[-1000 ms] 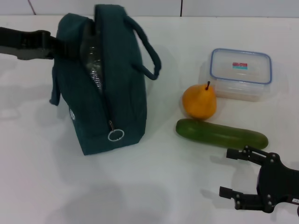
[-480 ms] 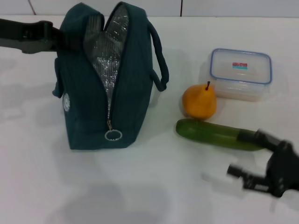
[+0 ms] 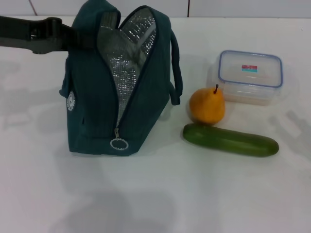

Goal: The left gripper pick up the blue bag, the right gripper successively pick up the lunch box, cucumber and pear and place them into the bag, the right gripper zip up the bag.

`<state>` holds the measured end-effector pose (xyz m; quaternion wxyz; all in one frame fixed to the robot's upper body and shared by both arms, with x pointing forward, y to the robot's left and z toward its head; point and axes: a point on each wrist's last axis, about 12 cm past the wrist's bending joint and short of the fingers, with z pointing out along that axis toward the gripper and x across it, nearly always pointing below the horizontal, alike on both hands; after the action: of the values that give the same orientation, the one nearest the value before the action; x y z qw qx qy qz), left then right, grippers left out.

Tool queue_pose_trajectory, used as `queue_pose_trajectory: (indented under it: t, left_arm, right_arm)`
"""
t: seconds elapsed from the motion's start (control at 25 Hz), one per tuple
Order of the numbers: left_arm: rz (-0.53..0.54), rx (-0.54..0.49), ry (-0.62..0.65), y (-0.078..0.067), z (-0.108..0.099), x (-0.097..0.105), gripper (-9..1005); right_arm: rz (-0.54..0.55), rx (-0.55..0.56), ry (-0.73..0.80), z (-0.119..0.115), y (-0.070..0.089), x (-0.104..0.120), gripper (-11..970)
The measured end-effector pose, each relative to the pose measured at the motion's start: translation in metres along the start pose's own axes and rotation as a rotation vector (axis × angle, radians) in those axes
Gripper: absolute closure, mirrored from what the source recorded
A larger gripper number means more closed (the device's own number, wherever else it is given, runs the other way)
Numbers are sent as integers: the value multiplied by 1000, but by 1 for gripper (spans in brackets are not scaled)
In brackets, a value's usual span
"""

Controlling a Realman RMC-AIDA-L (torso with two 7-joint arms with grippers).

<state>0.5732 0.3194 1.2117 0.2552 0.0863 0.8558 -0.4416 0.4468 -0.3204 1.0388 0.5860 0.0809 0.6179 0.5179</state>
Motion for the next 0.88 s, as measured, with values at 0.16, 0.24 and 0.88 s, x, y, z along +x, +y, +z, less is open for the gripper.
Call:
queue_pose_trajectory:
  t: [0.16,0.24,0.88]
  left_arm:
    - [5,5,-1,-1,2,0,952]
    - [6,6,-2,-2,3,0,952]
    - [54,12,-2,-10,11,-10,952]
  right_arm:
    - [190,127,13,9,-16,3,90]
    - [252,175,21,14,-22,5,89]
    - [311,349,111,90,-46,9,90]
